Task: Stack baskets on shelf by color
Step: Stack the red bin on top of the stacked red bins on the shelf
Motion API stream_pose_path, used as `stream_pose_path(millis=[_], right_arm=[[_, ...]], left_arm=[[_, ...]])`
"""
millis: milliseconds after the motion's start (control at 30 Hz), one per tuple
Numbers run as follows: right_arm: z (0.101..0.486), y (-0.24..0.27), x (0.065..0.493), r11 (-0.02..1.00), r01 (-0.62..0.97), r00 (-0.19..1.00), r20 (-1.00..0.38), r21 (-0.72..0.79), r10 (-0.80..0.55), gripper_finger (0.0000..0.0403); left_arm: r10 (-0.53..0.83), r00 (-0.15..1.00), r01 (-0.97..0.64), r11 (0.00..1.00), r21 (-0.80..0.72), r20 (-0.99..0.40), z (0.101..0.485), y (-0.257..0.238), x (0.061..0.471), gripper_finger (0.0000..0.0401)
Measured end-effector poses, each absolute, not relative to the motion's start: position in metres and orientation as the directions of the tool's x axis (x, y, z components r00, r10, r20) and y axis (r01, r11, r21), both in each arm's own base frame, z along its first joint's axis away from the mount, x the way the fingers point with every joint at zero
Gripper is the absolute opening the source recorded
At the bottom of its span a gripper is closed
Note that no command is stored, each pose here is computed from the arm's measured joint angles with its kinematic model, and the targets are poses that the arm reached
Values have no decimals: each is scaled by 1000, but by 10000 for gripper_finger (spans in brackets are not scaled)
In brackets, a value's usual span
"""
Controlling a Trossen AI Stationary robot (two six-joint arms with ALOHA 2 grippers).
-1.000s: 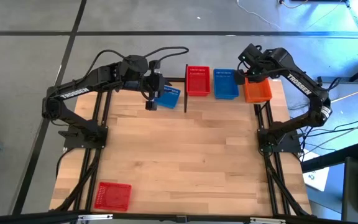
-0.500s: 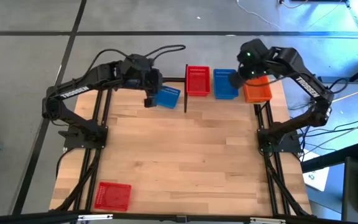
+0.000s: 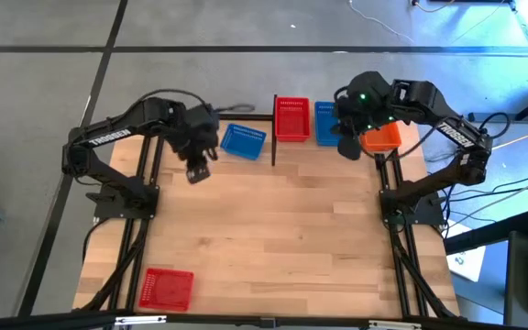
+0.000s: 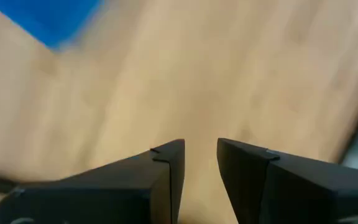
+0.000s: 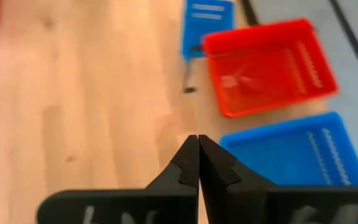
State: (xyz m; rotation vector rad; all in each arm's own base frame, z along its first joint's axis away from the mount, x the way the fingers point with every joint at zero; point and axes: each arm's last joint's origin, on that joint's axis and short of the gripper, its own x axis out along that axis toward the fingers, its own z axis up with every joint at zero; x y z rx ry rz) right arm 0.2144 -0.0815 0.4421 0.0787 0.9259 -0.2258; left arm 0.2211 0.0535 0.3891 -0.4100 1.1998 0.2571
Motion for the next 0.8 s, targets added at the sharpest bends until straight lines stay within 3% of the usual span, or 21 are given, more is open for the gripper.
stream_pose_path(millis=[167,433,600,800], right_arm=[[443,-70,219,999,32,620,-784,-11,-28,0],[444,-46,224,968,-223,636,-736,114,233,0],[445,-28,229,944,-308,627,-722,115,292,0],[451,-11,237,925,-369,668,-665,93,333,0]], left_arm=[[-152,258,-413,876,-250,-954,387,22,217,86],[-252,202,-218,931,-294,-946,387,-36,216,86],[-284,165,-61,953,-297,-944,387,-79,205,86],[-229,240,54,973,-223,-943,389,-129,187,86]])
